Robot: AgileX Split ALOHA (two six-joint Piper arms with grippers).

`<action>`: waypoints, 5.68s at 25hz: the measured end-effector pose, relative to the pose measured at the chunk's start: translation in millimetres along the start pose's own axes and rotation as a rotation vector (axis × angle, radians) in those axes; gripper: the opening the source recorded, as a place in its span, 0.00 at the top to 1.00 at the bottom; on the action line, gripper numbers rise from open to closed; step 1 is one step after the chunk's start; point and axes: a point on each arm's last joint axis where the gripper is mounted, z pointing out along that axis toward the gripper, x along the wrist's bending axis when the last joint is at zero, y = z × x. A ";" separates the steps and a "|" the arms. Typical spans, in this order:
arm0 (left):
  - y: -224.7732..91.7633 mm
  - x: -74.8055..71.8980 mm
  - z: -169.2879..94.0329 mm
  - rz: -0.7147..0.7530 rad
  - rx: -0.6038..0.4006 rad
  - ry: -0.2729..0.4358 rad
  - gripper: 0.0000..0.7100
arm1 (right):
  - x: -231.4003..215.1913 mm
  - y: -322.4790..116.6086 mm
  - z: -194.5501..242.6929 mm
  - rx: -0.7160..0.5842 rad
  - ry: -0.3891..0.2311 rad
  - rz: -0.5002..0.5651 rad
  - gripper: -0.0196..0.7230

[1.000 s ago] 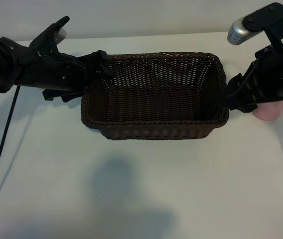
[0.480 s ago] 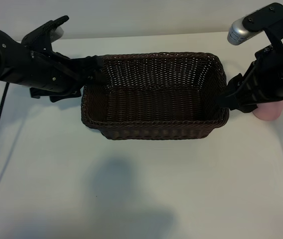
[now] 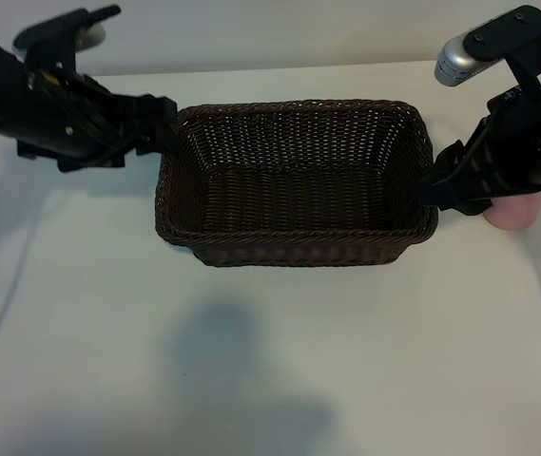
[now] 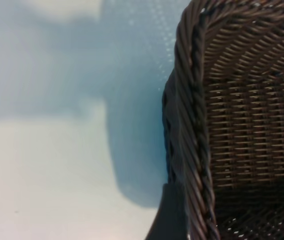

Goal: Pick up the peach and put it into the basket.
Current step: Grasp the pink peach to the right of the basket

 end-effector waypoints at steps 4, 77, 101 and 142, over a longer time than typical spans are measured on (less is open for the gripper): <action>12.5 -3.5 -18.8 0.054 0.008 0.053 0.12 | 0.1 -0.2 0.0 0.002 0.001 0.000 0.17; -234.7 41.8 -193.9 0.185 -0.461 0.228 0.16 | 1.1 -2.1 0.0 0.023 0.012 -0.001 0.17; -269.6 59.2 -179.8 0.140 -0.393 0.348 0.16 | 1.1 -2.1 0.0 0.023 0.012 -0.001 0.17; -290.3 61.4 -187.0 0.226 -0.517 0.298 0.16 | 0.5 -1.0 0.0 0.011 0.006 0.029 0.17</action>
